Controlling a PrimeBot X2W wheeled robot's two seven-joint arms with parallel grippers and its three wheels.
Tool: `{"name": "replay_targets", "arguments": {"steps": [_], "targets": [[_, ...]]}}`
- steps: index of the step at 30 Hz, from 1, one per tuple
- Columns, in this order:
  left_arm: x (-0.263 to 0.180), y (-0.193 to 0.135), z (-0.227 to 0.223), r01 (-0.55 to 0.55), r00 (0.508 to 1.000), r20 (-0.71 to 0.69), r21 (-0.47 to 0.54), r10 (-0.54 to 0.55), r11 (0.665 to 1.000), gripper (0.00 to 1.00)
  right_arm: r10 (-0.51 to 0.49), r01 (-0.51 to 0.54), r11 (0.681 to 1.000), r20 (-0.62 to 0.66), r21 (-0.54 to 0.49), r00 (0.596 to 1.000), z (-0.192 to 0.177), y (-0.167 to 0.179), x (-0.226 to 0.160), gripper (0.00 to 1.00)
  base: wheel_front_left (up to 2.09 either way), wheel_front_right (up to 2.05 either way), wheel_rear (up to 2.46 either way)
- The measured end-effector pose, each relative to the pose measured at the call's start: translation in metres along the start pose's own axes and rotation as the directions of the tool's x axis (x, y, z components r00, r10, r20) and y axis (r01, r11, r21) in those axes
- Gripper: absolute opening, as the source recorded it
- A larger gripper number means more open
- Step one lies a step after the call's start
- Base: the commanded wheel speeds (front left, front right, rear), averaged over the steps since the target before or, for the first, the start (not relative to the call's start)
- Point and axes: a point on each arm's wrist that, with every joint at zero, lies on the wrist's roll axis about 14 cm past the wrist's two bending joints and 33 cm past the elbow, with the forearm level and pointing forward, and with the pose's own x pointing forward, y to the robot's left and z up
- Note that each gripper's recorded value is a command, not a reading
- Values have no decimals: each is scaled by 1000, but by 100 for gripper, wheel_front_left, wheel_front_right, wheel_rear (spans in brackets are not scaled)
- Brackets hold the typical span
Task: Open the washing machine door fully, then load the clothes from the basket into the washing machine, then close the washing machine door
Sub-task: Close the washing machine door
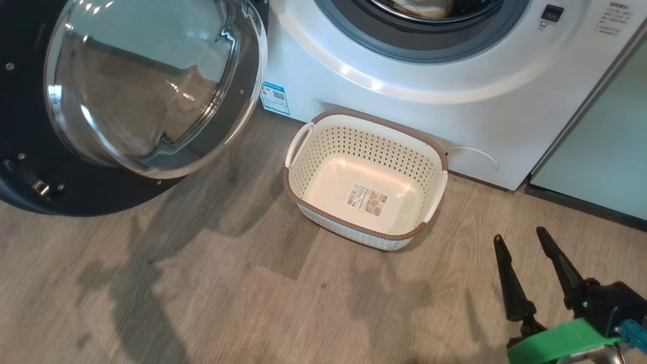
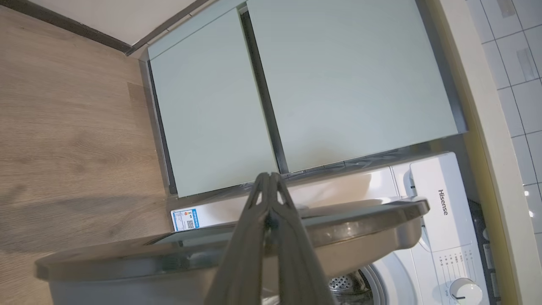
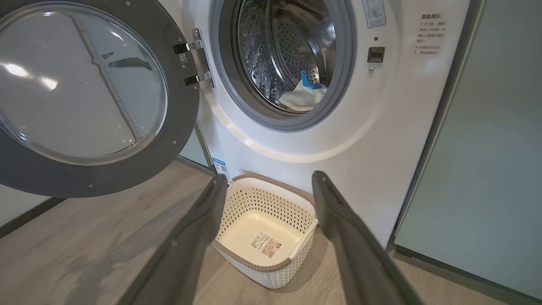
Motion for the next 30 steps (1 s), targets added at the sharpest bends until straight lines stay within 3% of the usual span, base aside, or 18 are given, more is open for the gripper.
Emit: {"name": "replay_targets", "arguments": {"steps": [30], "targets": [[-11,3,-32,29,990,-141,14,-27,999,0,10,-10,1000,3,-3,1000,1,3,1,100,0,0,0]]}}
